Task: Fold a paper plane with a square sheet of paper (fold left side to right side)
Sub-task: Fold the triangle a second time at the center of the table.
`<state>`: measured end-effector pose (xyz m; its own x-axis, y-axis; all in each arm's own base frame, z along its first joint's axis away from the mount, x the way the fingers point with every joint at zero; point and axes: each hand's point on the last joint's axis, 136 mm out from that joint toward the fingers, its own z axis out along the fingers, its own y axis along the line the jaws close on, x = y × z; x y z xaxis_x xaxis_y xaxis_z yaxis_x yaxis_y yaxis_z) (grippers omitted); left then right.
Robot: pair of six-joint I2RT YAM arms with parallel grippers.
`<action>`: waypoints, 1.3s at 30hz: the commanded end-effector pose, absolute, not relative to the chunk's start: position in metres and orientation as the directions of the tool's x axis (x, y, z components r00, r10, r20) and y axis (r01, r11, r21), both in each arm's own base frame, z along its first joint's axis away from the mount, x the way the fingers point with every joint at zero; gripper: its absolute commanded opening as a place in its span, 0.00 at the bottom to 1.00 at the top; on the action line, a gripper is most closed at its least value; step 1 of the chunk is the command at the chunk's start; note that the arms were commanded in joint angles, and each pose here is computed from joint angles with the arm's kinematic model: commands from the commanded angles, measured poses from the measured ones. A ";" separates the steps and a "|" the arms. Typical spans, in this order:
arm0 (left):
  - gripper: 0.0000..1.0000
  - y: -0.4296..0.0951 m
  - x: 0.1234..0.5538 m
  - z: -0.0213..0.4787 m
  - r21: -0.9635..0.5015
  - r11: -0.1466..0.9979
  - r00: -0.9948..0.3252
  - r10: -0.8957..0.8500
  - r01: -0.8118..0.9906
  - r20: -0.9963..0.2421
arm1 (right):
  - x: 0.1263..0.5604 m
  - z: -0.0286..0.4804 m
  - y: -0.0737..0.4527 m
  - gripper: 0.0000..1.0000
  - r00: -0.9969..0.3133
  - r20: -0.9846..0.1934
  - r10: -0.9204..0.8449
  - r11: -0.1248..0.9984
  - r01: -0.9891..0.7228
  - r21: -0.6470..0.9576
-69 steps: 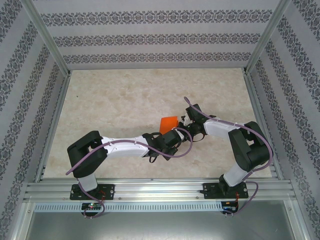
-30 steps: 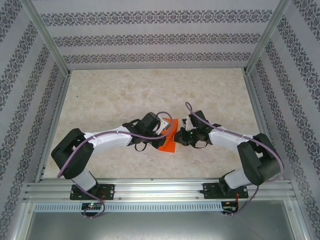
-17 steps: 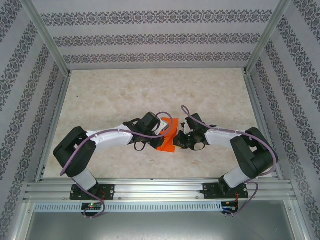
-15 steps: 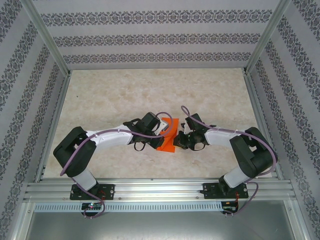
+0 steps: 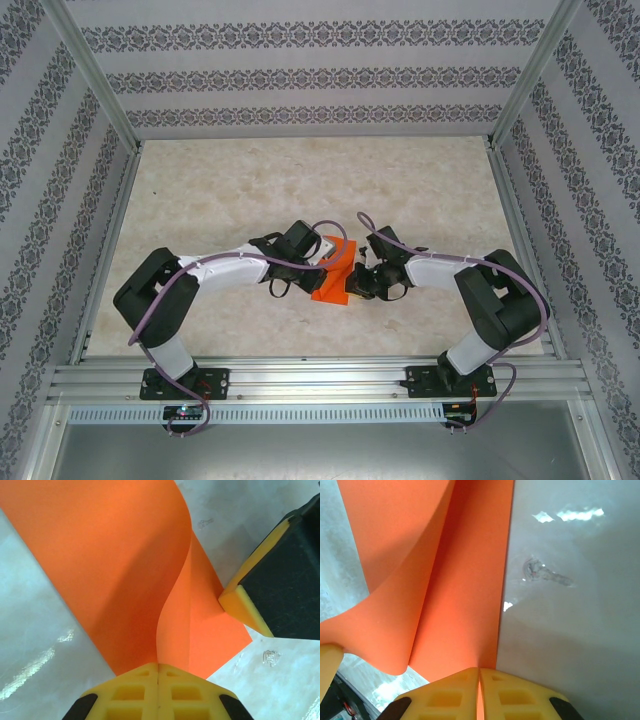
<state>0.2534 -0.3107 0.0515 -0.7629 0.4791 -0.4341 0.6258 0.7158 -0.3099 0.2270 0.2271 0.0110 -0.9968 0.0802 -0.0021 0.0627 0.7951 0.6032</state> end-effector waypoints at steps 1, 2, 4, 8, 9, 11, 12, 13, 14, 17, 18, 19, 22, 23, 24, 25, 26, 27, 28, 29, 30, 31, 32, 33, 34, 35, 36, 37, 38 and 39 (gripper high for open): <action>0.05 -0.307 0.264 0.057 -0.281 0.717 -0.749 0.492 0.638 -0.444 | 0.221 -0.003 0.220 0.12 -0.998 0.010 0.060 0.839 0.056 0.541; 0.05 -0.306 0.265 0.057 -0.280 0.716 -0.747 0.493 0.639 -0.446 | 0.221 -0.004 0.220 0.12 -0.998 0.011 0.060 0.841 0.056 0.538; 0.05 -0.305 0.267 0.057 -0.271 0.719 -0.745 0.496 0.640 -0.445 | 0.221 -0.004 0.219 0.12 -0.998 0.010 0.056 0.846 0.053 0.530; 0.06 -0.303 0.270 0.057 -0.263 0.719 -0.742 0.503 0.644 -0.443 | 0.220 -0.005 0.218 0.12 -0.999 0.013 0.052 0.850 0.052 0.524; 0.06 -0.304 0.271 0.057 -0.260 0.718 -0.741 0.505 0.645 -0.443 | 0.220 -0.005 0.218 0.12 -0.999 0.012 0.051 0.852 0.050 0.520; 0.06 -0.304 0.273 0.057 -0.257 0.718 -0.739 0.509 0.647 -0.441 | 0.220 -0.004 0.217 0.12 -0.999 0.013 0.051 0.855 0.050 0.517; 0.06 -0.304 0.274 0.056 -0.252 0.718 -0.738 0.513 0.649 -0.438 | 0.220 -0.004 0.217 0.12 -0.999 0.013 0.050 0.855 0.050 0.516; 0.06 -0.305 0.276 0.056 -0.252 0.718 -0.738 0.514 0.649 -0.438 | 0.220 -0.004 0.218 0.12 -0.999 0.014 0.047 0.855 0.047 0.516; 0.06 -0.305 0.276 0.055 -0.249 0.716 -0.736 0.518 0.652 -0.435 | 0.220 -0.004 0.218 0.12 -0.999 0.013 0.046 0.855 0.046 0.516; 0.06 -0.305 0.278 0.052 -0.246 0.715 -0.735 0.526 0.655 -0.428 | 0.220 -0.003 0.218 0.12 -0.999 0.011 0.044 0.857 0.044 0.514; 0.06 -0.305 0.278 0.051 -0.243 0.714 -0.734 0.530 0.656 -0.424 | 0.220 -0.003 0.218 0.12 -0.999 0.012 0.043 0.857 0.043 0.514; 0.06 -0.305 0.279 0.050 -0.240 0.714 -0.734 0.533 0.657 -0.421 | 0.220 -0.003 0.218 0.12 -0.999 0.012 0.044 0.857 0.044 0.513; 0.06 -0.305 0.280 0.048 -0.232 0.715 -0.731 0.541 0.660 -0.415 | 0.220 -0.003 0.218 0.12 -0.999 0.014 0.040 0.856 0.042 0.514; 0.06 -0.305 0.280 0.048 -0.230 0.716 -0.732 0.541 0.660 -0.414 | 0.220 -0.003 0.219 0.12 -0.999 0.014 0.040 0.856 0.041 0.515; 0.07 -0.304 0.281 0.047 -0.225 0.717 -0.731 0.543 0.660 -0.414 | 0.220 -0.002 0.219 0.12 -0.999 0.013 0.038 0.856 0.039 0.515; 0.07 -0.304 0.281 0.047 -0.222 0.719 -0.731 0.543 0.659 -0.412 | 0.220 -0.003 0.219 0.12 -0.999 0.014 0.037 0.857 0.039 0.514; 0.07 -0.303 0.282 0.046 -0.220 0.721 -0.733 0.542 0.657 -0.412 | 0.220 -0.002 0.219 0.12 -0.999 0.013 0.036 0.857 0.038 0.515; 0.07 -0.303 0.283 0.046 -0.218 0.721 -0.732 0.543 0.658 -0.412 | 0.220 -0.002 0.219 0.12 -0.999 0.014 0.034 0.857 0.037 0.514; 0.07 -0.303 0.283 0.045 -0.218 0.721 -0.732 0.544 0.658 -0.410 | 0.219 -0.002 0.219 0.13 -0.999 0.014 0.034 0.857 0.036 0.514; 0.07 -0.304 0.283 0.045 -0.218 0.722 -0.733 0.544 0.657 -0.408 | 0.220 -0.002 0.219 0.13 -0.999 0.014 0.033 0.857 0.036 0.514; 0.07 -0.304 0.284 0.044 -0.220 0.721 -0.733 0.543 0.657 -0.410 | 0.220 -0.002 0.219 0.12 -0.999 0.015 0.033 0.857 0.036 0.514; 0.07 -0.305 0.284 0.043 -0.220 0.721 -0.733 0.543 0.657 -0.409 | 0.220 -0.002 0.219 0.13 -0.999 0.014 0.033 0.857 0.036 0.514; 0.07 -0.305 0.284 0.043 -0.220 0.720 -0.733 0.544 0.658 -0.409 | 0.220 -0.003 0.219 0.13 -0.999 0.016 0.033 0.857 0.036 0.514; 0.07 -0.305 0.285 0.043 -0.218 0.721 -0.732 0.545 0.658 -0.408 | 0.220 -0.003 0.219 0.12 -0.999 0.016 0.032 0.857 0.035 0.514; 0.07 -0.305 0.286 0.042 -0.217 0.721 -0.732 0.546 0.659 -0.409 | 0.220 -0.003 0.220 0.13 -0.999 0.016 0.030 0.857 0.034 0.514; 0.07 -0.305 0.287 0.042 -0.213 0.723 -0.732 0.546 0.657 -0.407 | 0.219 -0.003 0.220 0.13 -0.999 0.017 0.030 0.858 0.034 0.513; 0.07 -0.305 0.287 0.040 -0.210 0.725 -0.733 0.547 0.656 -0.404 | 0.220 -0.003 0.220 0.13 -0.999 0.017 0.030 0.857 0.035 0.514; 0.07 -0.305 0.288 0.040 -0.208 0.725 -0.733 0.549 0.657 -0.402 | 0.219 -0.003 0.220 0.13 -0.999 0.018 0.029 0.857 0.034 0.514; 0.07 -0.304 0.288 0.039 -0.206 0.727 -0.734 0.549 0.655 -0.400 | 0.219 -0.003 0.220 0.13 -0.999 0.018 0.030 0.857 0.035 0.514; 0.07 -0.304 0.289 0.038 -0.206 0.727 -0.735 0.549 0.655 -0.398 | 0.219 -0.003 0.220 0.13 -0.999 0.018 0.029 0.857 0.034 0.514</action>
<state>0.2794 -0.3087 0.0374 -0.7400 0.5420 -0.3983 0.6525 0.7221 -0.2297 0.2274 0.2275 0.0108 -0.9991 0.0418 -0.0046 0.0315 0.8170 0.5758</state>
